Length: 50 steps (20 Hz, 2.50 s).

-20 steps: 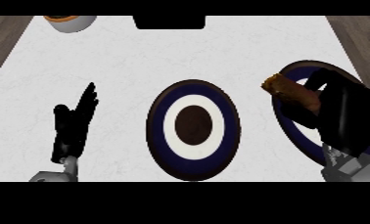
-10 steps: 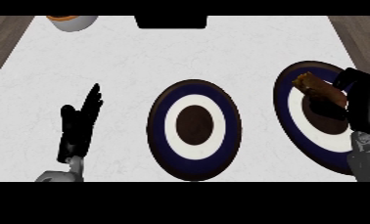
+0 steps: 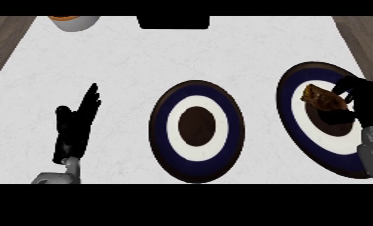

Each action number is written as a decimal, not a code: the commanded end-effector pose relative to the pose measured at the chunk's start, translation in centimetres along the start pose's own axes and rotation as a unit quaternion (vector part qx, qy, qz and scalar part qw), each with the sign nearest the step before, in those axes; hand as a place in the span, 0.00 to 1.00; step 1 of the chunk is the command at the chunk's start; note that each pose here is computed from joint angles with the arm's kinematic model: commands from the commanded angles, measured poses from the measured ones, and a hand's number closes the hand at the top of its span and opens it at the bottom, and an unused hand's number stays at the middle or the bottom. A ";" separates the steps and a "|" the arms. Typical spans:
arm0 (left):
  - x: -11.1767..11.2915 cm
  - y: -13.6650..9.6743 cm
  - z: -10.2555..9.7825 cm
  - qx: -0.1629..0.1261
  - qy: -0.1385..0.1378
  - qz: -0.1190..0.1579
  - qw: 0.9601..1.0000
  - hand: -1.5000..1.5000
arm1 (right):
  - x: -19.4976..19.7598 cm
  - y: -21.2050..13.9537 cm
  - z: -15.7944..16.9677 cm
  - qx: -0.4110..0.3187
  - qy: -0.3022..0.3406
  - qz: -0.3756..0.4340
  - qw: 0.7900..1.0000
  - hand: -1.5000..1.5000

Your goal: Pick the sweet potato from the plate and place it in the plate

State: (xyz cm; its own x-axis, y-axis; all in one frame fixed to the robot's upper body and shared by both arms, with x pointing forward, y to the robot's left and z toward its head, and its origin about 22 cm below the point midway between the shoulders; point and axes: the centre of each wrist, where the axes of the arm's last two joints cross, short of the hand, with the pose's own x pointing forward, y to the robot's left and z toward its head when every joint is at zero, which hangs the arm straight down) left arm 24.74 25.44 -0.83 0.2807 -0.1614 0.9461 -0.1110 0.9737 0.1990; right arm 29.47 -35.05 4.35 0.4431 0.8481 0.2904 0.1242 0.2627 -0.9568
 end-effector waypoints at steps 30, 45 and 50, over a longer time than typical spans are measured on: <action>-0.4 -0.5 0.8 -0.007 0.005 0.002 1.000 0.50 | -12.2 -1.8 1.2 -0.025 -0.207 -0.414 0.886 0.00; -0.5 0.0 -0.1 0.001 0.001 0.003 1.000 0.50 | -11.3 2.6 2.2 -0.048 -0.160 -0.359 0.918 0.00; 0.3 0.2 0.2 0.010 -0.004 0.000 1.000 0.50 | -14.4 1.7 0.5 -0.071 -0.124 -0.351 0.925 0.00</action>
State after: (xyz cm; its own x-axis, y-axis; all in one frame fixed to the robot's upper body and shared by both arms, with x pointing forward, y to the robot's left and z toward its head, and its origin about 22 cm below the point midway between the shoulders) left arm 24.84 25.40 -1.13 0.2828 -0.1654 0.9448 -0.1191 0.9713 0.2057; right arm 22.70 -45.23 -0.91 -0.0421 0.5714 0.8196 0.3986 0.7618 -0.5106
